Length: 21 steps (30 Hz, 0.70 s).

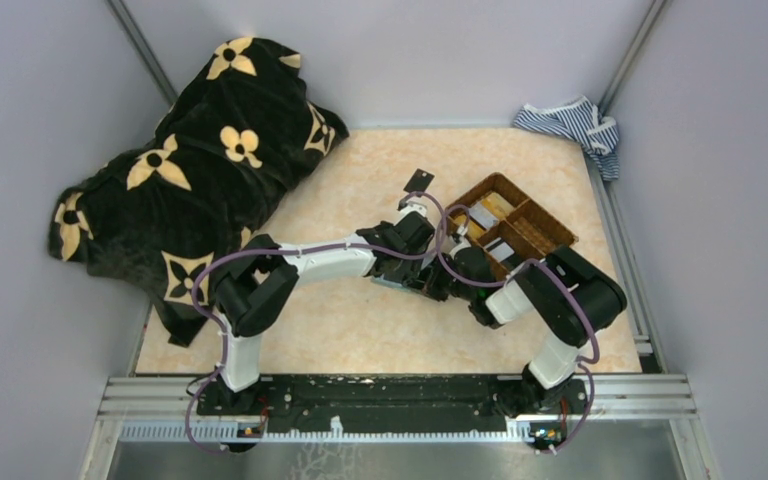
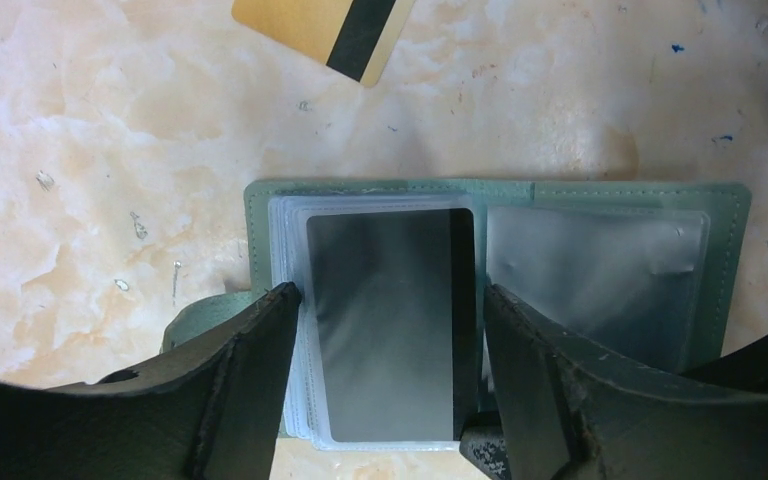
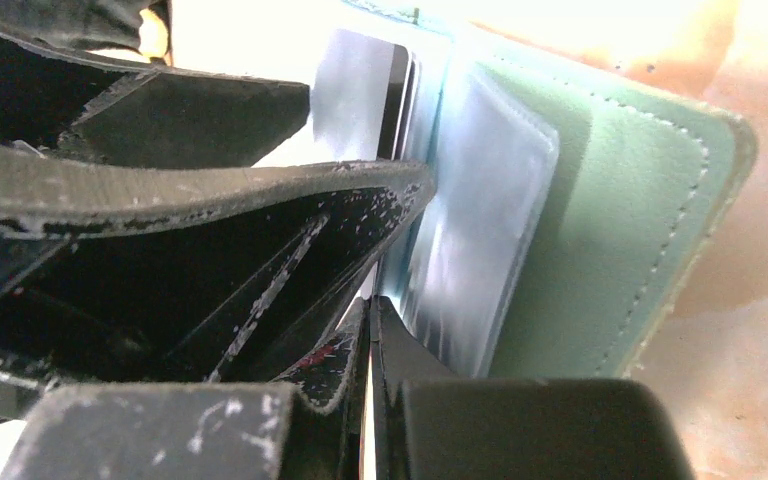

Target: Take the credit cards out of the card holder

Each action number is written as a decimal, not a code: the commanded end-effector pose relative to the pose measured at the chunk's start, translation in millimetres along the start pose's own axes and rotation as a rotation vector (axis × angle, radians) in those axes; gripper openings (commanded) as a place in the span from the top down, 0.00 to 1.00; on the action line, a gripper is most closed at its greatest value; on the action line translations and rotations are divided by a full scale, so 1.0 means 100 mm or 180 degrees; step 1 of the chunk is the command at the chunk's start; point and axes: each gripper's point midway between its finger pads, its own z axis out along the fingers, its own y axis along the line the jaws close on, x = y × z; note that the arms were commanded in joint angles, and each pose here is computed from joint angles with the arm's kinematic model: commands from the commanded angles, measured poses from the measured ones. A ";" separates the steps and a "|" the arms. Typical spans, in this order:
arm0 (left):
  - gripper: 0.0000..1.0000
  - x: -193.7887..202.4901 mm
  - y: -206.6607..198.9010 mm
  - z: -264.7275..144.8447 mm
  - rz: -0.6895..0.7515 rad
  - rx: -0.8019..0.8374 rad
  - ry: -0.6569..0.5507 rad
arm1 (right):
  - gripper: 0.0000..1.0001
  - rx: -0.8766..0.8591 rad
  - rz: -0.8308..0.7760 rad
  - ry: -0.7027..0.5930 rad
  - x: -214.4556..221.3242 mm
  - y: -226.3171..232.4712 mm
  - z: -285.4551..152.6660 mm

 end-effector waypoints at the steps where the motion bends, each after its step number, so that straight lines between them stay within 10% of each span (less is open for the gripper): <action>1: 0.23 0.78 -0.35 -0.14 0.0103 0.0485 0.0794 | 1.00 -0.1140 -0.0411 -0.0737 -0.60 1.10 -0.13; 21: 0.21 0.66 0.12 -0.20 -0.0271 0.0430 0.0647 | 1.00 -0.0916 -0.0504 -0.0780 -0.53 0.91 -0.28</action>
